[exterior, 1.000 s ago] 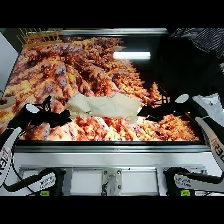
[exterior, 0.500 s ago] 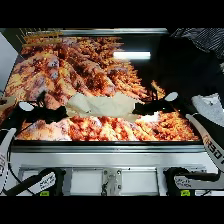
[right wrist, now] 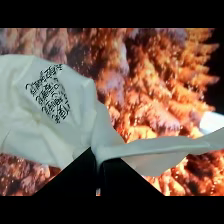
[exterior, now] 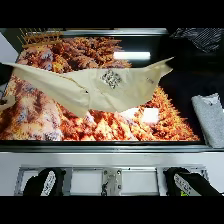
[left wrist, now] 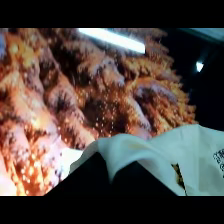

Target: Fold the clothes and pants, and hang the long-sleeved shirts on hangers.

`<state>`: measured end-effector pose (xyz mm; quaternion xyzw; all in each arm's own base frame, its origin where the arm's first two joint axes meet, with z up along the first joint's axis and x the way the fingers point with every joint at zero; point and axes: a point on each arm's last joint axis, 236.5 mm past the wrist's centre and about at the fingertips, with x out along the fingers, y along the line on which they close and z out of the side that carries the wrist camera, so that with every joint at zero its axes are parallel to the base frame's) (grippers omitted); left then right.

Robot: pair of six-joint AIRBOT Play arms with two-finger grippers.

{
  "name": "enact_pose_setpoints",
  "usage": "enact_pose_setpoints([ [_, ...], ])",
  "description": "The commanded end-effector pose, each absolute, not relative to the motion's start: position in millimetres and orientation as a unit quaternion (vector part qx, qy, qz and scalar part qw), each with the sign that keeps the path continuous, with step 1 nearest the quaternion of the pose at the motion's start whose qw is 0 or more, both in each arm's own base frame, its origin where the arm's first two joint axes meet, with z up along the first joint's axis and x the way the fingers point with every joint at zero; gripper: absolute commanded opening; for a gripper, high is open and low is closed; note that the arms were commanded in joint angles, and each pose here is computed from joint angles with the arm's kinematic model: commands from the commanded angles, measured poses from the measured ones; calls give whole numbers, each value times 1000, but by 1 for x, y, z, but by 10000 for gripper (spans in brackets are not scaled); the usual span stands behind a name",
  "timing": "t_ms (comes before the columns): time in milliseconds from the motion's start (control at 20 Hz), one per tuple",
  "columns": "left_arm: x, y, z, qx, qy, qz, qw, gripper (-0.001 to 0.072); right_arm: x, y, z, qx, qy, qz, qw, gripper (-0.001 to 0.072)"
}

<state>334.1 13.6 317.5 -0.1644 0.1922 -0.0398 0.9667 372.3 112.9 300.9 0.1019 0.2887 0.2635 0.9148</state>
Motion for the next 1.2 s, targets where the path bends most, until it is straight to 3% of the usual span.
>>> enact_pose_setpoints([
  [0, 278, -6, 405, -114, 79, -43, 989, 3, 326, 94, 366, 81, 213, 217, 949, 11],
  [200, 274, -3, 406, -107, 84, -34, 990, 3, 319, 56, 354, 101, 242, 120, 957, 10],
  [400, 319, -4, 324, -145, 239, -65, 958, 3, 351, 19, 294, 86, 332, 45, 938, 11],
  [550, 360, -12, 230, -179, 344, -83, 918, 3, 405, 2, 232, 71, 387, 22, 919, 22],
  [600, 368, -12, 192, -177, 378, -74, 906, 3, 423, -2, 211, 60, 401, 22, 914, 105],
  [650, 374, -11, 150, -166, 412, -63, 894, 3, 438, -3, 187, 56, 422, 25, 905, 391],
  [700, 375, -14, 113, -157, 443, -58, 880, 3, 446, -3, 165, 57, 444, 26, 894, 585],
  [900, 353, -34, 9, -160, 554, -63, 814, 3, 432, 9, 106, 79, 518, 41, 851, 582],
  [1150, 349, -32, -8, -165, 559, -55, 811, 3, 332, 66, -3, 190, 624, 34, 758, 581],
])
